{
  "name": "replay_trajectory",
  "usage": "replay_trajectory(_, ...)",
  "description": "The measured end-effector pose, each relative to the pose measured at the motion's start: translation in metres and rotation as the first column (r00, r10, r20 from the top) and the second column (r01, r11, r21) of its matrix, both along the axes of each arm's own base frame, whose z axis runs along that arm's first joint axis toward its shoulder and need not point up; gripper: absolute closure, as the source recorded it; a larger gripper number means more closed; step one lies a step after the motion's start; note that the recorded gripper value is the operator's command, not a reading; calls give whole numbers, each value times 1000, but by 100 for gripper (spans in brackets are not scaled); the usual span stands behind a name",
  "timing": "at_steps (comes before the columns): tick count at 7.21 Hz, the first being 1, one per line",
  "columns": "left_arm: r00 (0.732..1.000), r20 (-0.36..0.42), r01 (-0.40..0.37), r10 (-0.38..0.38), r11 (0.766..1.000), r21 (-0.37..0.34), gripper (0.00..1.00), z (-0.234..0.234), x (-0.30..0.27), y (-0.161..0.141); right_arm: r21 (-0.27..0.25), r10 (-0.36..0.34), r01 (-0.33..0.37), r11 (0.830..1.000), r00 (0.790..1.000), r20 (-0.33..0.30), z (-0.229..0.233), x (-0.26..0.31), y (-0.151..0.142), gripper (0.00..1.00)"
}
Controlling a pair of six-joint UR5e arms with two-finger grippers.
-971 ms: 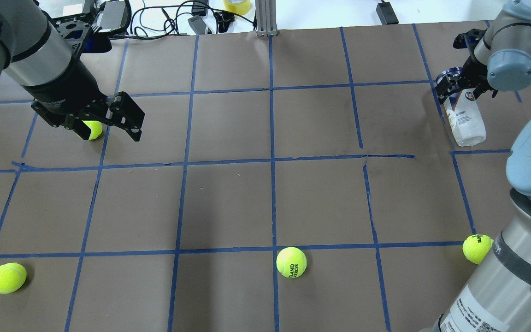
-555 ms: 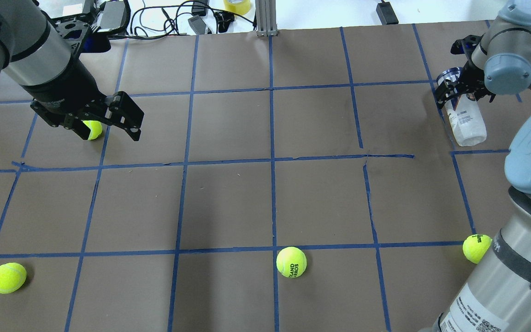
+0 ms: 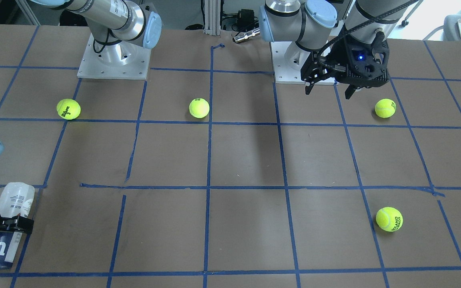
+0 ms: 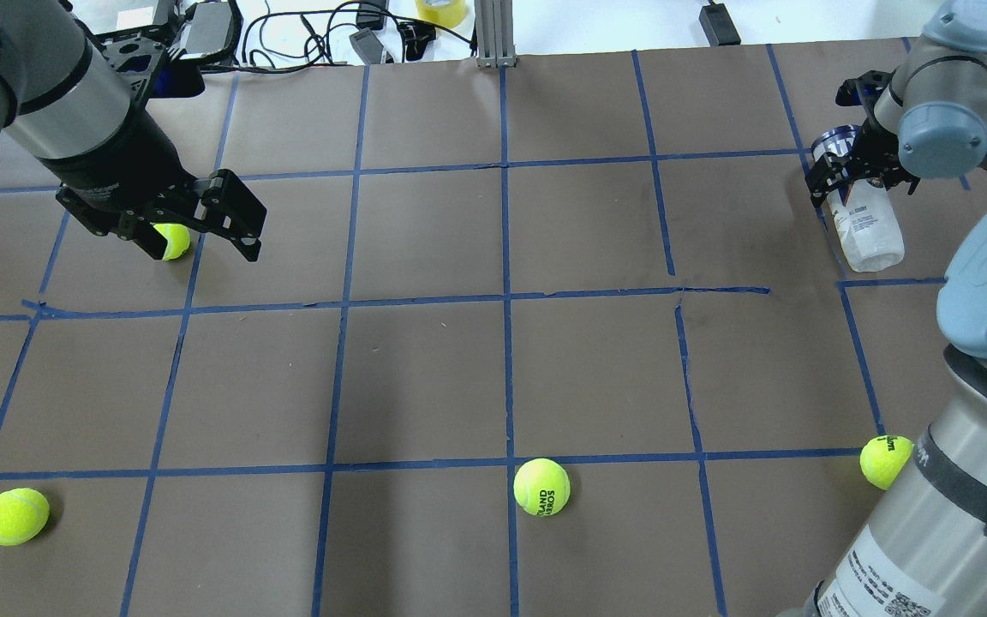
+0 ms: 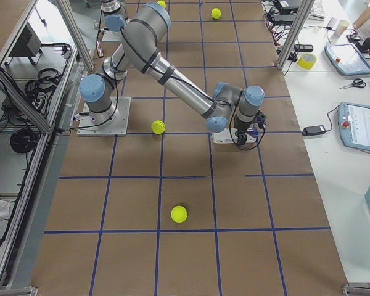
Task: Lift up tennis ball bucket
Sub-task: 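Close the right gripper on the top of the can, then lift the can with the right gripper and carry it toward the left arm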
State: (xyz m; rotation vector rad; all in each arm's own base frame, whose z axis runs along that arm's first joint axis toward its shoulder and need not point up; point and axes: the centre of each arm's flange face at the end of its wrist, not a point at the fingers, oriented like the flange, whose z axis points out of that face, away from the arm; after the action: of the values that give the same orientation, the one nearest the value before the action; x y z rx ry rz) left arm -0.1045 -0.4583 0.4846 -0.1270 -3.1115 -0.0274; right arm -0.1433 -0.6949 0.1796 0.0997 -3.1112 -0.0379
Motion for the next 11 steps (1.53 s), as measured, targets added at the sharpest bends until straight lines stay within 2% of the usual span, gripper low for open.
replay_trajectory(2, 1000, 0, -1, 1, 1000, 0, 0, -1, 1, -1, 5, 0, 0, 1000, 1000, 0, -3, 0, 0, 16)
replay_trajectory(4, 1000, -1, 0, 0, 1000, -1, 0, 0, 1, -1, 3, 0, 0, 1000, 1000, -5, -1, -1, -1, 22)
replay_trajectory(9, 1000, -1, 0, 0, 1000, -3, 0, 0, 1, -1, 1, 1, -1, 1000, 1000, -9, 6, -1, 0, 22)
replay_trajectory(11, 1000, 0, 0, 0, 1000, -3, 0, 0, 2, -2, -16, 15, -15, 1000, 1000, -8, 19, 3, 0, 23)
